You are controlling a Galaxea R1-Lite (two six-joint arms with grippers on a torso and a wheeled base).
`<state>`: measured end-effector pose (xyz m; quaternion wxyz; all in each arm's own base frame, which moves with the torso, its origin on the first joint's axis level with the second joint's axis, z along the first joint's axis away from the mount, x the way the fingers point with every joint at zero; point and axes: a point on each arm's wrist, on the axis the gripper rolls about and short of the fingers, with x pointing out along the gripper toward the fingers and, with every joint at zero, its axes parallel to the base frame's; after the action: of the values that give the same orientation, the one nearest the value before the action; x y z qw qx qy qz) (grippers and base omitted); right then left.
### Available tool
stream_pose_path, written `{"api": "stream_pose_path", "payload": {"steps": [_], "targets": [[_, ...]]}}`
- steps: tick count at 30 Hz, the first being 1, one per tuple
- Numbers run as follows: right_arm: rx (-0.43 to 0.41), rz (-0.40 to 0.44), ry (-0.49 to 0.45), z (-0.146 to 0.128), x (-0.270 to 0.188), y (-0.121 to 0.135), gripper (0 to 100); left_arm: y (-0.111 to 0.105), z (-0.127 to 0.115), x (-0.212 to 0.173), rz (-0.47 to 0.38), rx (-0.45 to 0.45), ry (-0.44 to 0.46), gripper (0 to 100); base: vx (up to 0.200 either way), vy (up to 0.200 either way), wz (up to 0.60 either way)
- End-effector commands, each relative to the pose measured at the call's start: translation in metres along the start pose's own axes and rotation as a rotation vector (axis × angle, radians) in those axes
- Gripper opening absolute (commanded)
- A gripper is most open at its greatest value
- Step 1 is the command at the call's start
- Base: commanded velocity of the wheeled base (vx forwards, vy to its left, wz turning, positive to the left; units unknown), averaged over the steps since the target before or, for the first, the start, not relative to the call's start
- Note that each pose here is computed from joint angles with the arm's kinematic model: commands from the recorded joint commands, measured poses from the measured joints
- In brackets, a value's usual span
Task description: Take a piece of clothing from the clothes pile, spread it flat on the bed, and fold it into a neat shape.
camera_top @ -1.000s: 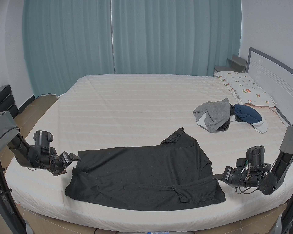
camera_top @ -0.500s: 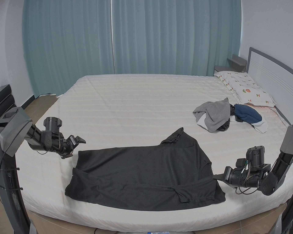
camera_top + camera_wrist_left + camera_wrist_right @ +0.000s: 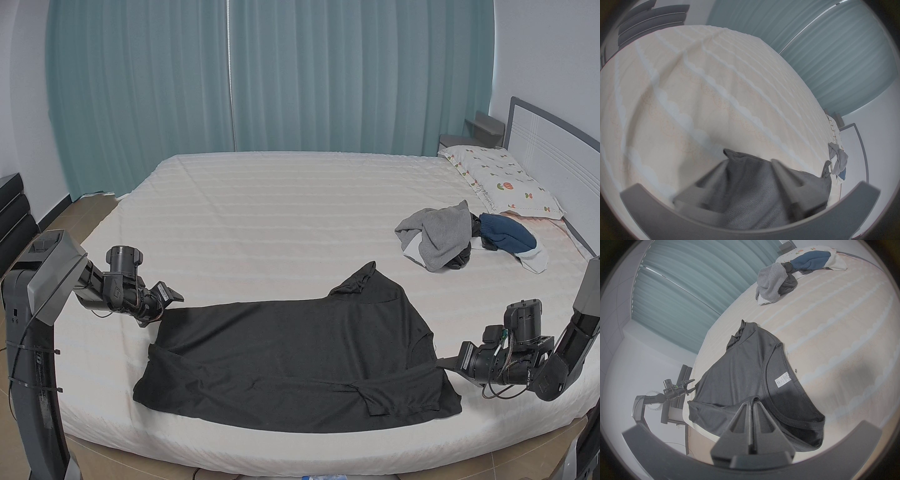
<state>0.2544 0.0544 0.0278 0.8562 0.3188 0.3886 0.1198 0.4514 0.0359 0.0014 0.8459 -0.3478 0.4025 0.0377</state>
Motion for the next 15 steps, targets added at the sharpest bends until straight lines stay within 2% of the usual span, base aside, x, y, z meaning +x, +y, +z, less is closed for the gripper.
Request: {"api": "stream_pose_path", "payload": {"steps": [1,6,11,15], "targets": [[0.004,-0.006,0.004,-0.001,0.001,-0.002,0,0.003,0.000,0.005,0.006,-0.005,0.002,0,0.000,0.000,0.00],[0.005,-0.007,0.003,0.000,0.001,-0.002,0,0.003,0.007,0.005,0.005,-0.004,-0.025,0,0.000,0.000,0.00],[0.004,-0.005,-0.002,0.001,0.000,-0.002,0,-0.001,0.024,0.007,-0.008,-0.031,-0.088,0,0.000,0.000,0.00],[0.003,-0.003,-0.002,0.001,0.001,-0.001,0,0.001,0.026,0.015,0.005,-0.042,-0.106,0,0.000,0.000,0.00]]}}
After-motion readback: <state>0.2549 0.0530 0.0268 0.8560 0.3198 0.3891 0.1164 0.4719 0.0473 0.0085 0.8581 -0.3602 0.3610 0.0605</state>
